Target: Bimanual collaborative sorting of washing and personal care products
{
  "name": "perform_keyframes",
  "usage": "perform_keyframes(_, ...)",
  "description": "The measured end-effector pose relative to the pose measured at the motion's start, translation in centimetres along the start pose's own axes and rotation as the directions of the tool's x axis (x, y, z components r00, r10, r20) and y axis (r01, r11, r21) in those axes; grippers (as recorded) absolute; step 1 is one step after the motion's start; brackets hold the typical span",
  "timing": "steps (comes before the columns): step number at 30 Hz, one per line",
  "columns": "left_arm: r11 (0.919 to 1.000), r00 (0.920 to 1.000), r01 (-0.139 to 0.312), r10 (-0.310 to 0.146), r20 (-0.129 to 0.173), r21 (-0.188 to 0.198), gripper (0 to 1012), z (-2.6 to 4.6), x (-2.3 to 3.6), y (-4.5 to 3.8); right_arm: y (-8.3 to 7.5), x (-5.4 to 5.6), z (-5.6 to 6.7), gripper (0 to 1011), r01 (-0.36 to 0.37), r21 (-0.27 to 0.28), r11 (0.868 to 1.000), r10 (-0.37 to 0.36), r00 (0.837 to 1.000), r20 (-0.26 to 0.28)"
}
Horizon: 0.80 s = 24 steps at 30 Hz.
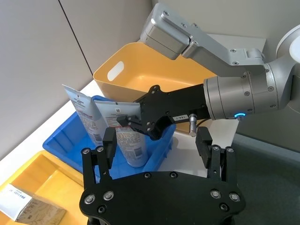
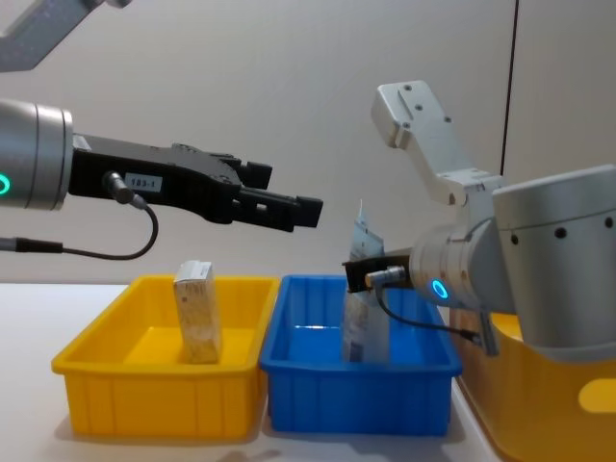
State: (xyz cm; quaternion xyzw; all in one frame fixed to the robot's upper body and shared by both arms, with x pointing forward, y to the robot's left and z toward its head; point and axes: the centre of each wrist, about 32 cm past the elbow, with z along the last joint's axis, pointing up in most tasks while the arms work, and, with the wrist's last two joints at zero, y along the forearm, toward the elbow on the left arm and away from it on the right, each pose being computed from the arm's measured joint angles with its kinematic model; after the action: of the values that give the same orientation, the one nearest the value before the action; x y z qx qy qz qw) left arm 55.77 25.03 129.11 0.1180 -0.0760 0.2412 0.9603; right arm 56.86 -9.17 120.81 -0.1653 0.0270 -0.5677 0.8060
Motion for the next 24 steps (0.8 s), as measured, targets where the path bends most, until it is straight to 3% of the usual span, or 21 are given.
perform_keyframes(14,1.0000,1.0000,0.000,0.000,0.000,0.000,1001,0.00,0.00,0.00,-1.4,0.6,0.5,61,-0.007,0.036,0.999,0.007,1.000,-0.018)
perform_keyframes(24,1.0000,1.0000,0.000,0.000,0.000,0.000,1001,0.00,0.00,0.00,-4.0,2.2,3.0,60,-0.029,0.137,0.990,0.035,0.998,-0.045)
